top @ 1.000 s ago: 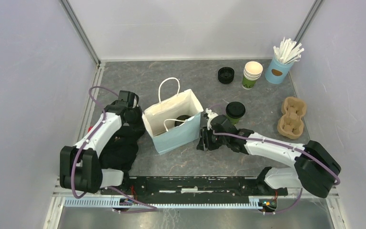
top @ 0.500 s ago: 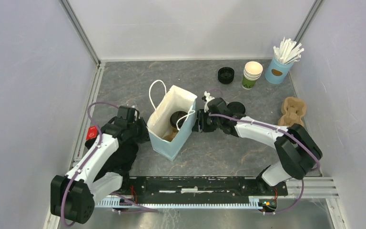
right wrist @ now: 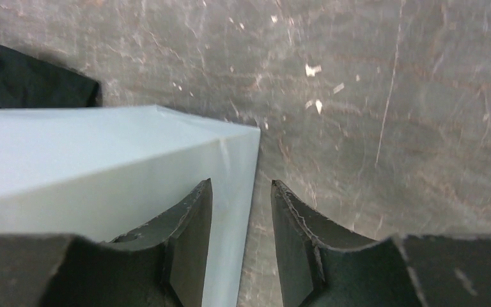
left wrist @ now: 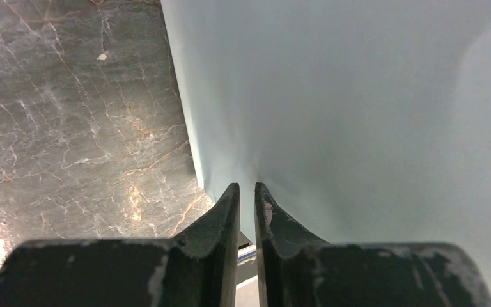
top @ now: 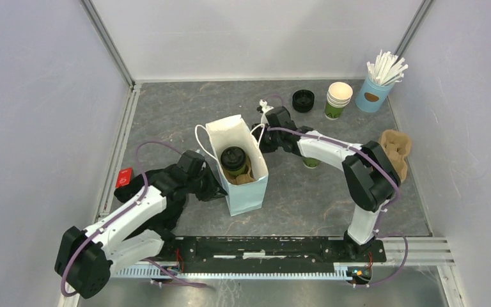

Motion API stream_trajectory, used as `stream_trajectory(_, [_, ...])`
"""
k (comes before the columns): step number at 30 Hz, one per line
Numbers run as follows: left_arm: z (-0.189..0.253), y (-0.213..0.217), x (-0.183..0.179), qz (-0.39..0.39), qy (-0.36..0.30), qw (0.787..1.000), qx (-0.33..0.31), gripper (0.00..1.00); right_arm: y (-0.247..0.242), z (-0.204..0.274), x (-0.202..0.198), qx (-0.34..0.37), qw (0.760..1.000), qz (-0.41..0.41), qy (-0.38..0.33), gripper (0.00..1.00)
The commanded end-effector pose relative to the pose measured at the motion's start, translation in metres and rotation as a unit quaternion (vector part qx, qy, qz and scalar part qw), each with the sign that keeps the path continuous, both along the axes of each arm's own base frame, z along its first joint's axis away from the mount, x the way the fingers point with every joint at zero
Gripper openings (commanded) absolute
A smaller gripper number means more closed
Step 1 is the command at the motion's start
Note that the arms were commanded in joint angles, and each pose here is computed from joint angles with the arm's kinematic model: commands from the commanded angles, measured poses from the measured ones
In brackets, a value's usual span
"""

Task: Pack the takeout coffee

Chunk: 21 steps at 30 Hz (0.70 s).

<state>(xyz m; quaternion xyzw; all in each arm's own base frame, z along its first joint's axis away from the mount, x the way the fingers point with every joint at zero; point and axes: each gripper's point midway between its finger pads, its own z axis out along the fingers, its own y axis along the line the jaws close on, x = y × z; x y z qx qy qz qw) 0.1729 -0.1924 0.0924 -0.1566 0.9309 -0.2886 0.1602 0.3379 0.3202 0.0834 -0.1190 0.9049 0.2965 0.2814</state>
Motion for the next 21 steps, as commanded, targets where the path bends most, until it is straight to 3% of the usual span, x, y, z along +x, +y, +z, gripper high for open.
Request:
stream_trajectory(1, [0.01,-0.008,0.006,0.024,-0.015,0.999,-0.025,0.21,0.015,0.034,0.028,0.003,0.998,0.031,-0.052,0.45])
stream_trajectory(5, [0.02,0.003,0.001,0.026,-0.022,0.999,-0.004,0.27,0.001,0.042,0.037,-0.051,0.997,0.036,-0.053,0.46])
stream_trajectory(9, [0.041,0.032,-0.001,0.062,-0.049,0.996,0.04,0.36,-0.037,0.049,0.02,-0.129,0.989,0.051,-0.048,0.5])
stream_trajectory(16, [0.062,0.063,0.019,0.098,-0.06,0.99,0.076,0.42,-0.099,0.06,-0.057,-0.169,0.981,0.084,-0.052,0.65])
stream_trajectory(19, [0.056,0.08,0.037,0.094,-0.038,0.99,0.095,0.51,-0.117,0.06,-0.092,-0.164,0.98,0.104,-0.047,0.7])
stream_trajectory(21, [0.044,0.087,0.045,0.083,-0.002,0.992,0.096,0.51,-0.127,0.055,-0.115,-0.159,0.98,0.116,-0.037,0.74])
